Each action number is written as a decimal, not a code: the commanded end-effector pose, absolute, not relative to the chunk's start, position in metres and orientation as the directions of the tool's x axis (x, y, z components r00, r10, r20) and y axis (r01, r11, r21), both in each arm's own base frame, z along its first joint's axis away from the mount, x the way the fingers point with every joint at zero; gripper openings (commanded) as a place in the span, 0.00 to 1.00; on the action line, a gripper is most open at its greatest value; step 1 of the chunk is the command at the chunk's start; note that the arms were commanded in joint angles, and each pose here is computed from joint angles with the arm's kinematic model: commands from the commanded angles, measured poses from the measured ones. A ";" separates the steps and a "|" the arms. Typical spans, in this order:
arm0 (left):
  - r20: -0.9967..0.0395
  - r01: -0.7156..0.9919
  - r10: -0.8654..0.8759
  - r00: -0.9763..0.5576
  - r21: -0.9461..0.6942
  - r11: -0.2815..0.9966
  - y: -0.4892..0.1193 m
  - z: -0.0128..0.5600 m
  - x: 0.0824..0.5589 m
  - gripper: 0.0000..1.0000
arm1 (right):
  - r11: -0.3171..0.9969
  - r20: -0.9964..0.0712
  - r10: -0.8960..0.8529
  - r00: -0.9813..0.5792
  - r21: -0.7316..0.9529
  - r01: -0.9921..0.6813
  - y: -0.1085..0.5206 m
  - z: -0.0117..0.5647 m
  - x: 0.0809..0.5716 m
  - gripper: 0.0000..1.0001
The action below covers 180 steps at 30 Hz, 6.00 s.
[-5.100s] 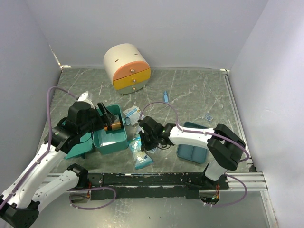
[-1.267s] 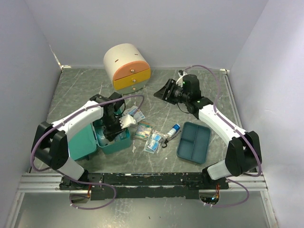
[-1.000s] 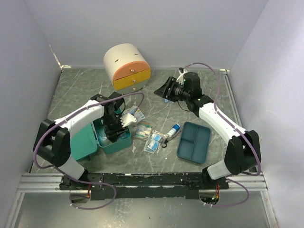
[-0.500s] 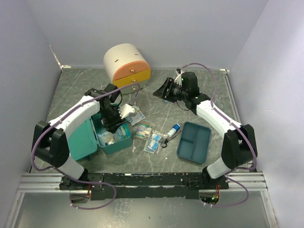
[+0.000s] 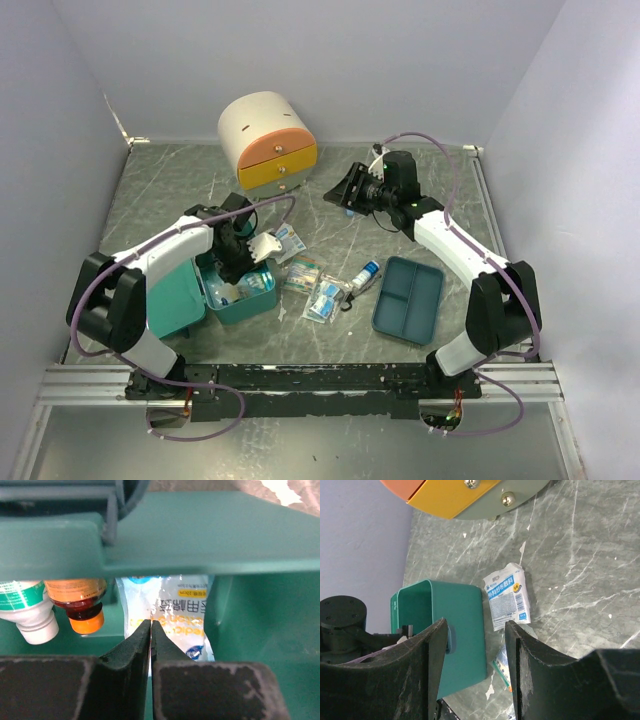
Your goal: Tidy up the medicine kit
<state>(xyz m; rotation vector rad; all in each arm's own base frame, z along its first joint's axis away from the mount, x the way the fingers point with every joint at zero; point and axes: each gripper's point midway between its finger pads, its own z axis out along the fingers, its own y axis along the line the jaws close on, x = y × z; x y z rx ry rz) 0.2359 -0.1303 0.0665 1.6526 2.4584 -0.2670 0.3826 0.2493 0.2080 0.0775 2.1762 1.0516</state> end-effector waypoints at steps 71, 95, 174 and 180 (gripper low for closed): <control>-0.354 -0.256 -0.229 -0.907 0.029 0.966 -0.122 0.045 0.236 0.53 | 0.782 -0.488 0.278 -0.827 0.615 -0.100 0.234 0.123 0.367 0.51; -0.472 -0.249 -0.220 -0.854 -0.002 0.969 -0.102 0.097 0.260 0.58 | 0.797 -0.541 0.181 -0.822 0.570 -0.200 0.264 0.123 0.388 0.51; -0.689 0.393 -0.482 -0.541 -0.714 0.579 -0.184 0.313 0.308 0.81 | 0.145 -0.615 0.076 -0.785 0.786 -0.601 0.366 0.302 0.322 0.00; -0.644 0.373 -0.518 -0.564 -0.758 0.536 -0.187 0.312 0.305 0.58 | 0.113 -0.598 0.073 -0.798 0.800 -0.589 0.371 0.307 0.321 0.00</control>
